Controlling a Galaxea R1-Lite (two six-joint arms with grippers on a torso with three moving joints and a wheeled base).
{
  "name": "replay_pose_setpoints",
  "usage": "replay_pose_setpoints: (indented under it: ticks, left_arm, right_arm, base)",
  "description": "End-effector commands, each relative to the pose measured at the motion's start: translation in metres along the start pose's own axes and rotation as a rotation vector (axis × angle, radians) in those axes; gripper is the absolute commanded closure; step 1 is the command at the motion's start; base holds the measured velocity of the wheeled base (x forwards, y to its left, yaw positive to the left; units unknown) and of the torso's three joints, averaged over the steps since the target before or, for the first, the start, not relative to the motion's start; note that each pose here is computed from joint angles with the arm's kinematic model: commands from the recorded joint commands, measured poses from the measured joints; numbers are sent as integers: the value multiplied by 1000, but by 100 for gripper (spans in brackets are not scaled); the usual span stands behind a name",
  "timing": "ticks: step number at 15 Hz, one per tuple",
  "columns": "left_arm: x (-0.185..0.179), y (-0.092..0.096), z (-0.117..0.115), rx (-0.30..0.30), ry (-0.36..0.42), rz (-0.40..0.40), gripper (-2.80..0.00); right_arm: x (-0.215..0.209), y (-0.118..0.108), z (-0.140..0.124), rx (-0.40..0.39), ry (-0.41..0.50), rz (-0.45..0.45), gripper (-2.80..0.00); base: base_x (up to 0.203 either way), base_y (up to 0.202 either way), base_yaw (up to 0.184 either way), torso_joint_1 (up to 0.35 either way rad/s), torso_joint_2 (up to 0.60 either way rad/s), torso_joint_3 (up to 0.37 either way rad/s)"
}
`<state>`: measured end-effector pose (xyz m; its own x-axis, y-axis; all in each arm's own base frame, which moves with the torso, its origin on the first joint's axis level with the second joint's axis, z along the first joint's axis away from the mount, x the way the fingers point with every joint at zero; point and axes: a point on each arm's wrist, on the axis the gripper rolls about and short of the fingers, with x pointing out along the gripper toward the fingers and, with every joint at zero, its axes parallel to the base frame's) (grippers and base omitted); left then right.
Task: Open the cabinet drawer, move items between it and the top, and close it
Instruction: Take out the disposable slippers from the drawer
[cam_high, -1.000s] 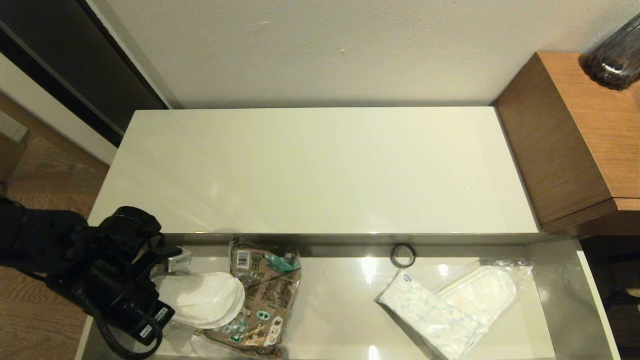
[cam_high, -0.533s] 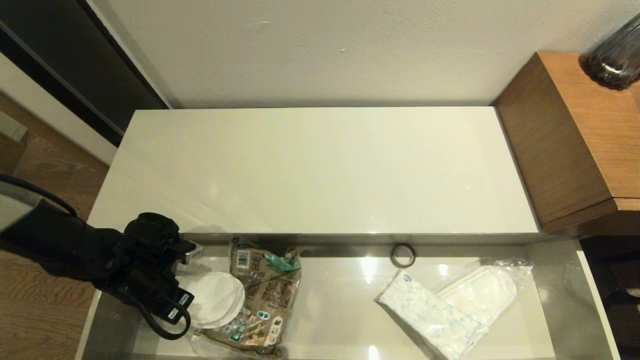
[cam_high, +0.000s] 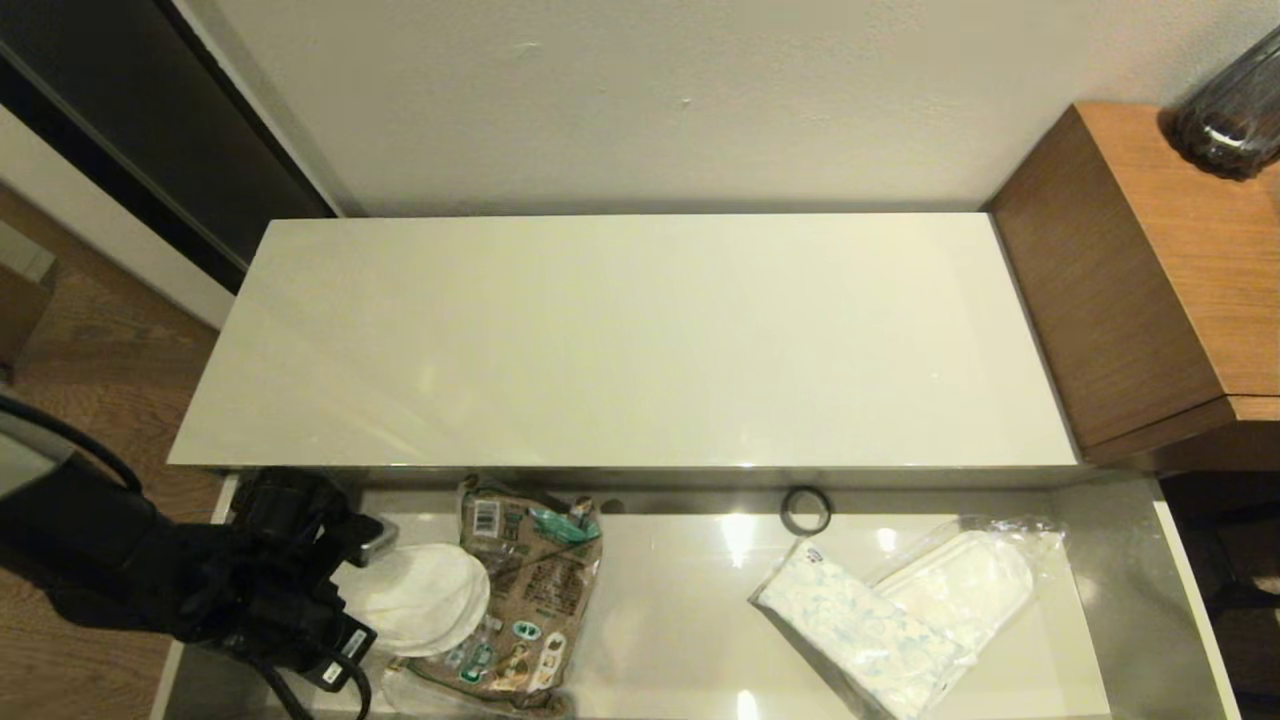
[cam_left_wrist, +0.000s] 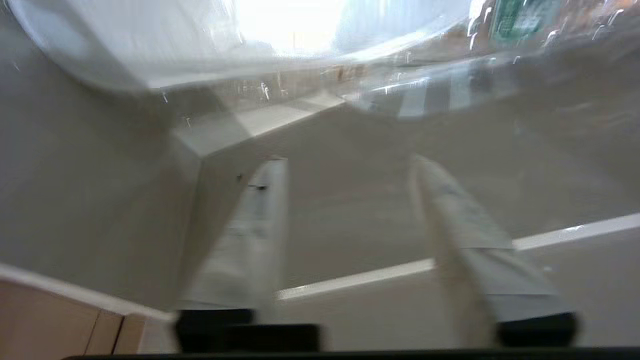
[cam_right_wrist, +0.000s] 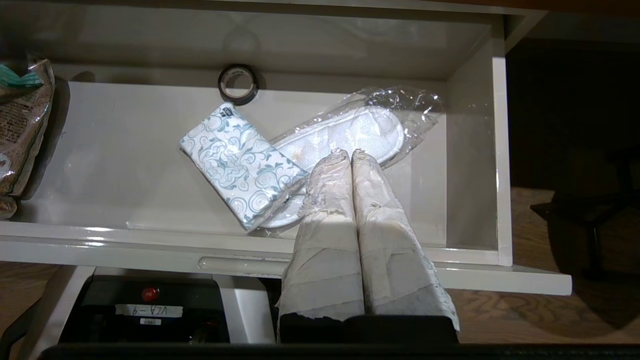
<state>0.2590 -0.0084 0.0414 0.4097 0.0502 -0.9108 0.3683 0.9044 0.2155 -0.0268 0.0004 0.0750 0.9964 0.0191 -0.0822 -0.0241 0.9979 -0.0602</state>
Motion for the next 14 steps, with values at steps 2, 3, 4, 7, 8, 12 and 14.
replay_pose_setpoints:
  ticks: [2, 3, 4, 7, 8, 12, 14]
  left_arm:
    - [16, -10, -20, -6, -82, 98, -280]
    - [29, -12, -22, -7, -104, 124, -280]
    - [45, -13, -24, -6, -136, 151, -280]
    - [80, -16, -23, 46, -279, 254, -280]
    - [85, -17, -22, 74, -325, 286, -280]
    - [80, -29, -6, 159, -402, 289, -280]
    - [81, -30, -2, 168, -415, 288, -280]
  right_arm:
    - [0, 0, 0, -1, 2, 1, 0]
    - [0, 0, 0, -1, 2, 1, 0]
    - [0, 0, 0, -1, 2, 1, 0]
    - [0, 0, 0, -1, 2, 1, 0]
    - [0, 0, 0, -1, 2, 1, 0]
    - [0, 0, 0, -1, 2, 1, 0]
    - [0, 0, 0, -1, 2, 1, 0]
  base:
    - [0, 0, 0, 0, 0, 0]
    - [0, 0, 0, 0, 0, 0]
    - [0, 0, 0, 0, 0, 0]
    - [0, 0, 0, 0, 0, 0]
    - [0, 0, 0, 0, 0, 0]
    - [0, 0, 0, 0, 0, 0]
    - [0, 0, 0, 0, 0, 0]
